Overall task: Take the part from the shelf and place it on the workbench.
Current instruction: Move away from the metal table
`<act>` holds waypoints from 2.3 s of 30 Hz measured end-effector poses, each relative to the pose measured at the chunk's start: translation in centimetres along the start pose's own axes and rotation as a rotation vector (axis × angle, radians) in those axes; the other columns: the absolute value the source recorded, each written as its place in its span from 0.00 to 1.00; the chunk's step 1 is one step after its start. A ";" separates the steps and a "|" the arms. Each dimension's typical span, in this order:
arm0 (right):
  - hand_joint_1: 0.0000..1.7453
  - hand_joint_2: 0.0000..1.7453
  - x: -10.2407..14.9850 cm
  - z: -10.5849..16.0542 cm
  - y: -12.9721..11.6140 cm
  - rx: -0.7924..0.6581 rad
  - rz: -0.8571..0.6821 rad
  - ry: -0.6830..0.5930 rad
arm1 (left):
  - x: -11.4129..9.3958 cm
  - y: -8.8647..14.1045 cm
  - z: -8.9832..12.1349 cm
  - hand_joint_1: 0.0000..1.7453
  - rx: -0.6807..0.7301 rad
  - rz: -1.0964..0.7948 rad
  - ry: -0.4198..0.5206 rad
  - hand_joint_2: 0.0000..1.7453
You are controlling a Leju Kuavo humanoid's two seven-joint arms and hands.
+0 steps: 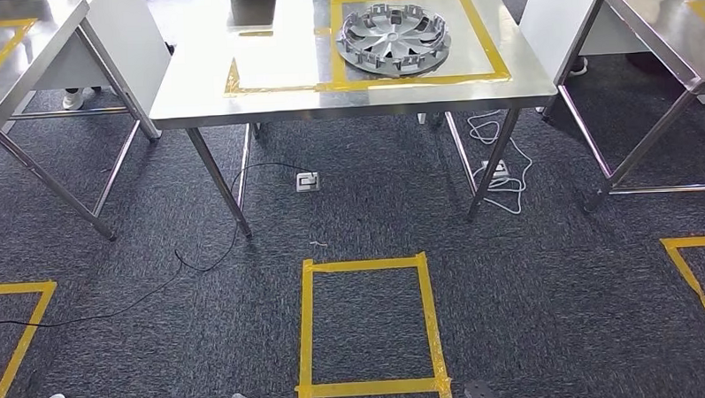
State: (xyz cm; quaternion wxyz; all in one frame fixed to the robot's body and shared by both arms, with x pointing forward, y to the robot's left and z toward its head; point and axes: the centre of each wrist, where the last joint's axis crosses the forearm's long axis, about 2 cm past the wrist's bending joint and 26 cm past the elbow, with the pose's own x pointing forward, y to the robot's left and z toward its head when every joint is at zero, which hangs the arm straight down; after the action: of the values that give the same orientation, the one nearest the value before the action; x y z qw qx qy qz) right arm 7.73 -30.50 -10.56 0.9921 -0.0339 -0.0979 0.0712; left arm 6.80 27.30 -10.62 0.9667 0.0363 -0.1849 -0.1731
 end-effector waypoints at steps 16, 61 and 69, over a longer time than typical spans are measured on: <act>0.00 1.00 -1.8 0.1 1.0 0.038 0.011 0.027 | -1.6 -0.8 0.4 0.00 -0.019 0.011 0.021 0.00; 0.00 1.00 -2.5 0.0 -0.9 -0.008 0.034 0.049 | -2.7 0.1 0.6 0.00 0.015 0.048 0.027 0.00; 0.00 1.00 -0.9 0.0 0.4 0.012 -0.006 -0.007 | 0.8 2.0 -0.3 0.00 0.041 0.003 -0.008 0.00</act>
State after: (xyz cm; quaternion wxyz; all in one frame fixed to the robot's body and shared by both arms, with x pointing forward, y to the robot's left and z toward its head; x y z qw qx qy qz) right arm 6.83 -30.23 -10.78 0.9921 -0.0273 -0.1010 0.0692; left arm 8.27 28.91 -10.36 0.9653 0.0550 -0.1921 -0.1681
